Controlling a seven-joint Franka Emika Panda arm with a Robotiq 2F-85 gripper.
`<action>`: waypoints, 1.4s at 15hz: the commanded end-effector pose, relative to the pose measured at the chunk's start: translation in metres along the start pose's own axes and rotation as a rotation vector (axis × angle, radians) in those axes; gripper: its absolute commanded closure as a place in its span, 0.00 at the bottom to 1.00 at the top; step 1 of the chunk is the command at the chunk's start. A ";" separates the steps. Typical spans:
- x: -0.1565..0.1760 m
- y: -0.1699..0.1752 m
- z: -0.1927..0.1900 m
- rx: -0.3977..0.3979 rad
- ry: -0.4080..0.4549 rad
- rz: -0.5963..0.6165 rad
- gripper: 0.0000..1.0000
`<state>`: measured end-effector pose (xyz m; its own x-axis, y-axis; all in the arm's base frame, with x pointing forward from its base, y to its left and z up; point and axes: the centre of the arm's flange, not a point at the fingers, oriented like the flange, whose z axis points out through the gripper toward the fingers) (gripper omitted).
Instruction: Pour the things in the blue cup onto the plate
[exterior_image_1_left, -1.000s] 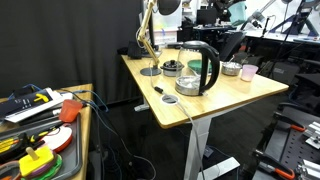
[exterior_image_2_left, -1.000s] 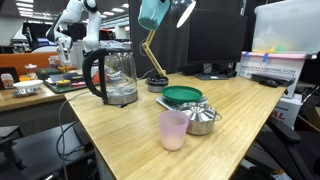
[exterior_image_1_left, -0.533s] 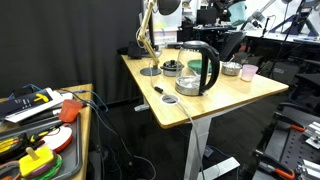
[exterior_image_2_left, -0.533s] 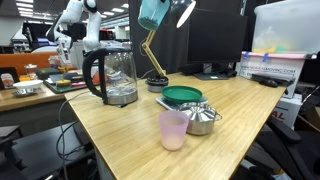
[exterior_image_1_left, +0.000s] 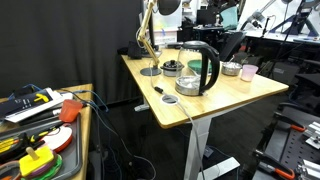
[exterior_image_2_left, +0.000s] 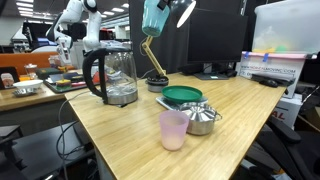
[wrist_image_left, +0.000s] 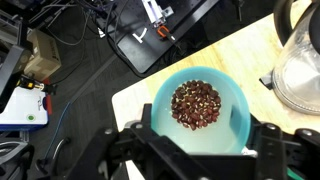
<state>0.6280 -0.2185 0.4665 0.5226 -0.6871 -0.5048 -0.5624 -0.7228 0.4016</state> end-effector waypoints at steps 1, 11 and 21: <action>0.021 -0.017 -0.012 0.036 0.023 0.103 0.46; 0.074 0.006 -0.042 0.189 -0.048 0.305 0.46; 0.088 0.037 -0.060 0.284 -0.104 0.693 0.46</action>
<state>0.6308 -0.2833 0.4477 0.0517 -0.9477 -0.3148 -0.8832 -0.1905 0.4285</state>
